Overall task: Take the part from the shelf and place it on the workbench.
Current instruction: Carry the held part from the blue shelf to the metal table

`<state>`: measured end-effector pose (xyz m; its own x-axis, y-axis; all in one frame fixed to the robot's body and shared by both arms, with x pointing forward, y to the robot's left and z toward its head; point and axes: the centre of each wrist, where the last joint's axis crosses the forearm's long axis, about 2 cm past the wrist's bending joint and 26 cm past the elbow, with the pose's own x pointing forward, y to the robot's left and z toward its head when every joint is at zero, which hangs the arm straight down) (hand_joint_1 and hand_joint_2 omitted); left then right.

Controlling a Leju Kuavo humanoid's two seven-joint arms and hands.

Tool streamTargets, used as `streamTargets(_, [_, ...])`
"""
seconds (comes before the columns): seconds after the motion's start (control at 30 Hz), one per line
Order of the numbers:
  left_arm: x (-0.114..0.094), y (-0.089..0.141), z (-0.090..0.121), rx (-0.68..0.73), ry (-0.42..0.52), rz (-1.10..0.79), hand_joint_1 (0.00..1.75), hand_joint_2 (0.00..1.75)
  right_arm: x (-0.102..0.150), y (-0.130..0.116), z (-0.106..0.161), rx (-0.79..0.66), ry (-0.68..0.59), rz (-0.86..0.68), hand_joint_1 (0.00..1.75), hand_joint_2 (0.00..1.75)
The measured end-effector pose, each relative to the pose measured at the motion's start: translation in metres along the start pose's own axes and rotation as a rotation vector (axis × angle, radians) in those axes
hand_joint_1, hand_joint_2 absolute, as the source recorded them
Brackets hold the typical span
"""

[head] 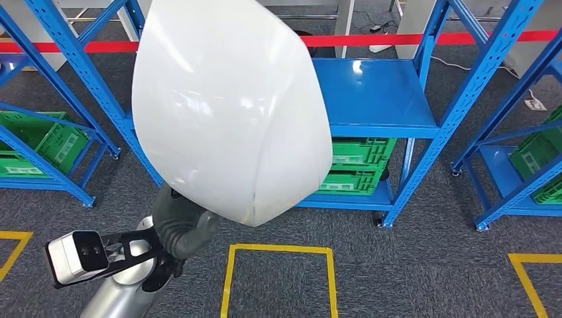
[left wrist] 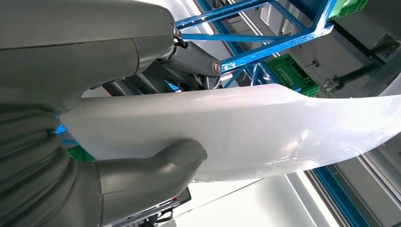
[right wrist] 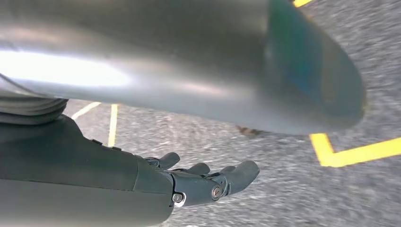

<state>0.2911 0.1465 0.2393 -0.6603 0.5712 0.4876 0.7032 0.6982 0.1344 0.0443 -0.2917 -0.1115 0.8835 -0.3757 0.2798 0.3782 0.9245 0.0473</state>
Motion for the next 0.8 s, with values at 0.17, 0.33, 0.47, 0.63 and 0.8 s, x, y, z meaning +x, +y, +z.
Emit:
streamTargets(0.17, [0.001, -0.0007, -0.0045, -0.011, -0.015, -0.001, 1.75, 1.75, -0.0018, 0.0016, 0.0003, 0.003, 0.022, 0.003, 0.0, 0.0])
streamTargets(0.33, [0.0008, -0.0031, -0.0057, -0.019, -0.018, 0.005, 1.75, 1.75, -0.0017, 0.0022, 0.0003, 0.006, 0.036, 0.011, 0.0, 0.0])
streamTargets(0.47, [0.0013, -0.0051, -0.0047, -0.021, -0.006, 0.0, 1.75, 1.75, -0.0024, 0.0021, 0.0004, 0.008, 0.038, 0.029, 0.0, 0.0])
streamTargets(0.63, [0.0037, -0.0056, -0.0069, -0.024, -0.014, -0.009, 1.75, 1.75, -0.0024, 0.0008, 0.0004, 0.011, 0.039, 0.036, 0.0, 0.0])
streamTargets(0.8, [0.0074, -0.0055, -0.0084, -0.039, -0.013, -0.017, 1.75, 1.75, -0.0022, 0.0021, 0.0004, 0.015, 0.046, 0.044, 0.0, 0.0])
